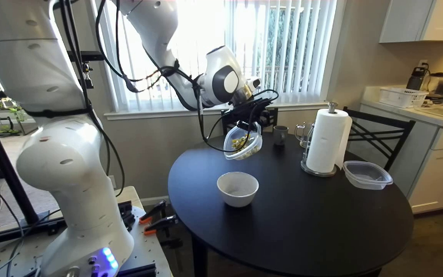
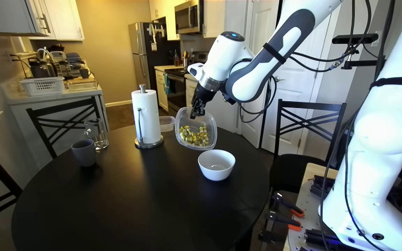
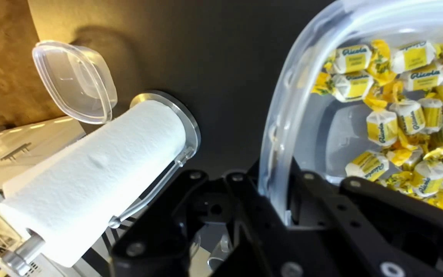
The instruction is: Pour the contents in the container into the bowl
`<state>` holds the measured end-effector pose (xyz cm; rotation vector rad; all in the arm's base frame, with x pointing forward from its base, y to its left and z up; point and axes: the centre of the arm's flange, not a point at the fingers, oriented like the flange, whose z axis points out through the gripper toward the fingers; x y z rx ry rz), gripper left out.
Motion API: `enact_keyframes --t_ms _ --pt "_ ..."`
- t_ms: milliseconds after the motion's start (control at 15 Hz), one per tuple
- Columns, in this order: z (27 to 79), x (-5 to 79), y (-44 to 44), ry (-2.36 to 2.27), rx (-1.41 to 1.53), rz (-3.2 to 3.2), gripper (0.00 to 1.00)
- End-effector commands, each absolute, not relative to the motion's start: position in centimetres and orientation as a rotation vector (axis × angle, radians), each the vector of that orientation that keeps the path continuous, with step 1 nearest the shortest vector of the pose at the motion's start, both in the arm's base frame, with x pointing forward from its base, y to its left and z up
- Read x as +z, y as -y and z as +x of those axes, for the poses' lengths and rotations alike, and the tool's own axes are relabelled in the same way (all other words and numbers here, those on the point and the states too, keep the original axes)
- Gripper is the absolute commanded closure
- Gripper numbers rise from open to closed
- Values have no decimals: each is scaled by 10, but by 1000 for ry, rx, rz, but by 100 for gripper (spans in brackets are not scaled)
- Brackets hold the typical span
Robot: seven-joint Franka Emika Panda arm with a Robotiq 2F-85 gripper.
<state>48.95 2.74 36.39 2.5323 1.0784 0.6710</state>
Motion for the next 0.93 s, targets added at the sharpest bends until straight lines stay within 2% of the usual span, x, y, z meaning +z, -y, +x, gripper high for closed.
enact_keyframes --t_ms 0,467,867 --pt "501 349 -26 -1011 635 2508 99" --pt "474 339 -27 -878 542 2351 99" --pt "466 321 -70 -712 478 2174 99"
